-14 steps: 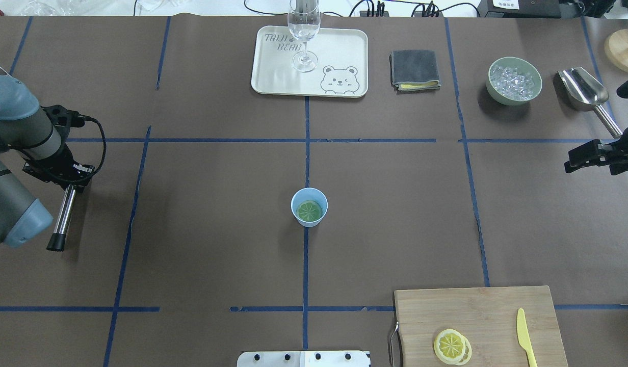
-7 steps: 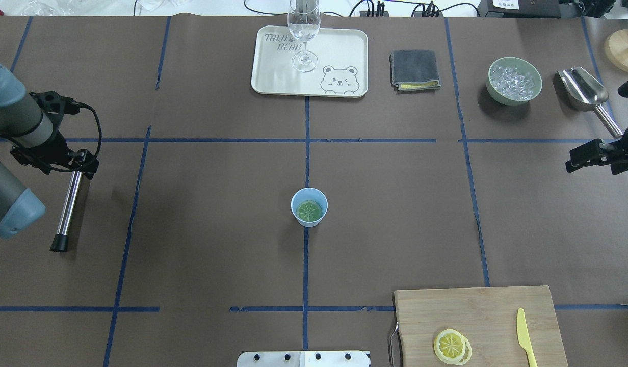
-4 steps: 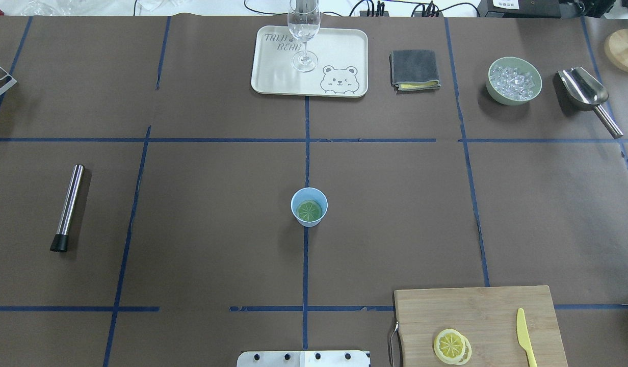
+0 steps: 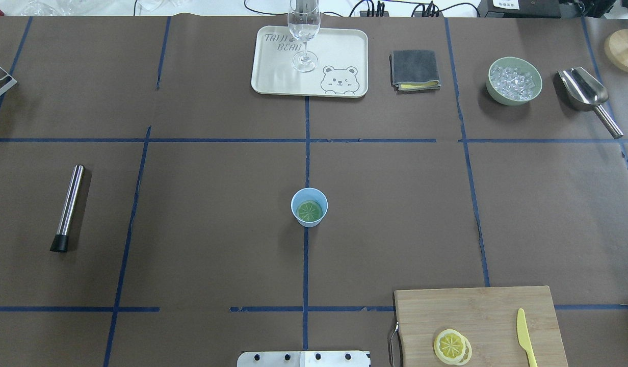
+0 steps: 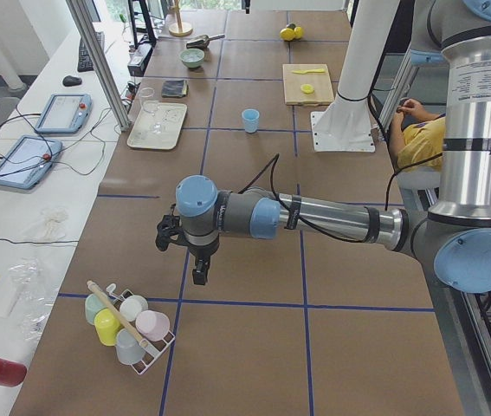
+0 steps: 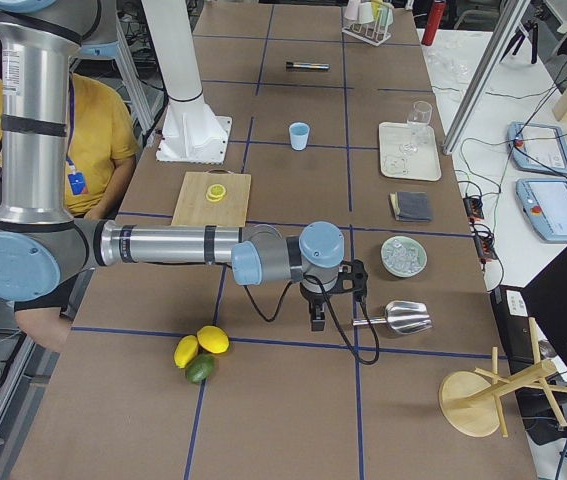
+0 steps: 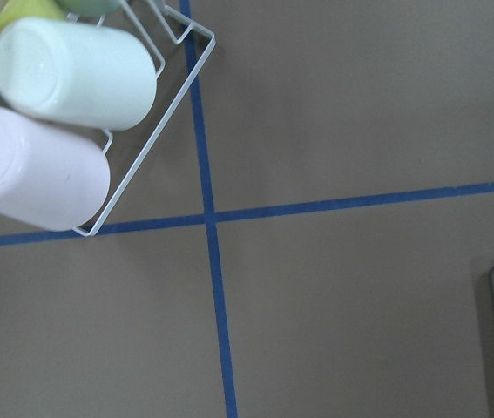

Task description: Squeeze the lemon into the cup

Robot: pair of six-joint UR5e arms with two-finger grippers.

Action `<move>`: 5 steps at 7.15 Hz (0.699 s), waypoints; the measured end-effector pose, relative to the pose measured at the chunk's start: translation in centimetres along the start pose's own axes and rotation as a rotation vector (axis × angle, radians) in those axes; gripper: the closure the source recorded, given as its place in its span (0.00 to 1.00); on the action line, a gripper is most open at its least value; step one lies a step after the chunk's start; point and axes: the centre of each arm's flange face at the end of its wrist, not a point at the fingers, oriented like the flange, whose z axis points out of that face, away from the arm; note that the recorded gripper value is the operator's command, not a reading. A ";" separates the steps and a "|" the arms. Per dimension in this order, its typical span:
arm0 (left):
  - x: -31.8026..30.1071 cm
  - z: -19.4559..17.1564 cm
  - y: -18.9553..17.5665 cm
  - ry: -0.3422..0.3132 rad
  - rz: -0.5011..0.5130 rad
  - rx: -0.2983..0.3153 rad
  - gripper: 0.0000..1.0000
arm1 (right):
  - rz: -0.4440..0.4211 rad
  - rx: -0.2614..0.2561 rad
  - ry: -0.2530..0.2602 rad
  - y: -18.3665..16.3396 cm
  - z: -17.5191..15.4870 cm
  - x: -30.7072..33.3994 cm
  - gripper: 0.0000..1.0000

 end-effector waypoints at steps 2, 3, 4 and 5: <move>-0.3 0.2 1.5 0.001 0.053 -0.016 0.00 | 0.002 -0.011 0.010 0.1 0.4 0.6 0.00; 0.3 -0.2 1.6 0.005 0.080 -0.009 0.00 | 0.005 -0.017 0.018 0.2 0.7 1.0 0.00; 0.4 0.3 1.7 0.014 0.091 -0.019 0.00 | 0.006 -0.023 0.027 0.3 1.0 1.2 0.00; 0.2 1.3 2.1 0.032 0.090 -0.039 0.00 | 0.003 -0.029 0.037 0.3 1.2 1.3 0.00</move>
